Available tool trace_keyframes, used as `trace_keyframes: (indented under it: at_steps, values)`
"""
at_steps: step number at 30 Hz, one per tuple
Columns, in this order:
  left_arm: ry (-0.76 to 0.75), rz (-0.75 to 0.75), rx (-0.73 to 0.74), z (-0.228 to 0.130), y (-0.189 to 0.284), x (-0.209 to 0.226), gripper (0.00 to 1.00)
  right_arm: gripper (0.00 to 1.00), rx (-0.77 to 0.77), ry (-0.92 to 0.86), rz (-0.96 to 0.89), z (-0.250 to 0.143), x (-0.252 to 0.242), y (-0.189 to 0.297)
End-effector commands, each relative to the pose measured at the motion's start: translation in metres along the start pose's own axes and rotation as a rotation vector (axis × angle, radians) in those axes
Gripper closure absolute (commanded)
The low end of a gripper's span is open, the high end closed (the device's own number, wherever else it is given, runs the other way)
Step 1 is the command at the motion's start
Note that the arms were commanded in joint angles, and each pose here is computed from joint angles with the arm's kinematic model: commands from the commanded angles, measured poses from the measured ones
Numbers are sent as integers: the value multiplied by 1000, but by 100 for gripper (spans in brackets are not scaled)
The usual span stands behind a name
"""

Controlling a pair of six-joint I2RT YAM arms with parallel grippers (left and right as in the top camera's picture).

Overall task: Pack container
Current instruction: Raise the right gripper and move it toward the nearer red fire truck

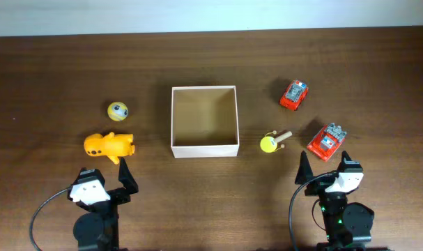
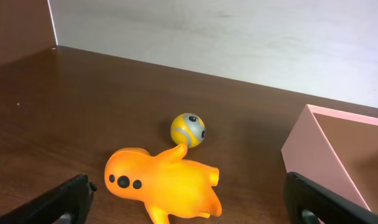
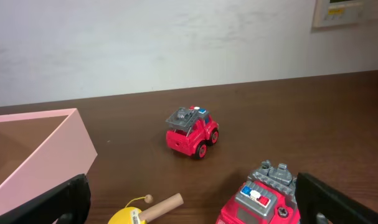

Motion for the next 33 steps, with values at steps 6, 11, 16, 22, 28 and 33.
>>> trace_keyframes:
  at_steps: [6,11,16,22,28,33]
  values:
    - [1,-14,1,-3,-1,-1,1,1,-2,-1,3,-1,0,0]
    - [1,-14,1,-3,-1,-1,1,1,-2,-1,3,-1,0,0]
    - [1,-14,1,-3,-1,-1,1,1,-10,-2,4,0,0,0]
    - [1,-14,1,-3,-1,-1,1,1,-66,-9,54,14,5,2]
    - [1,-14,1,-3,-1,-1,1,1,-149,6,68,74,11,24]
    - [1,-14,1,-3,-1,-1,1,1,-99,30,59,133,16,46]
Point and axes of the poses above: each gripper's point midway between its finger pads, its own y axis back along the fingers, its own x axis along the line the jaws close on, z = x × y, the point moved 9 cm from there along y, back along the fingers, and after that the axes turned 1 degree about y, right-handed, at the moved point
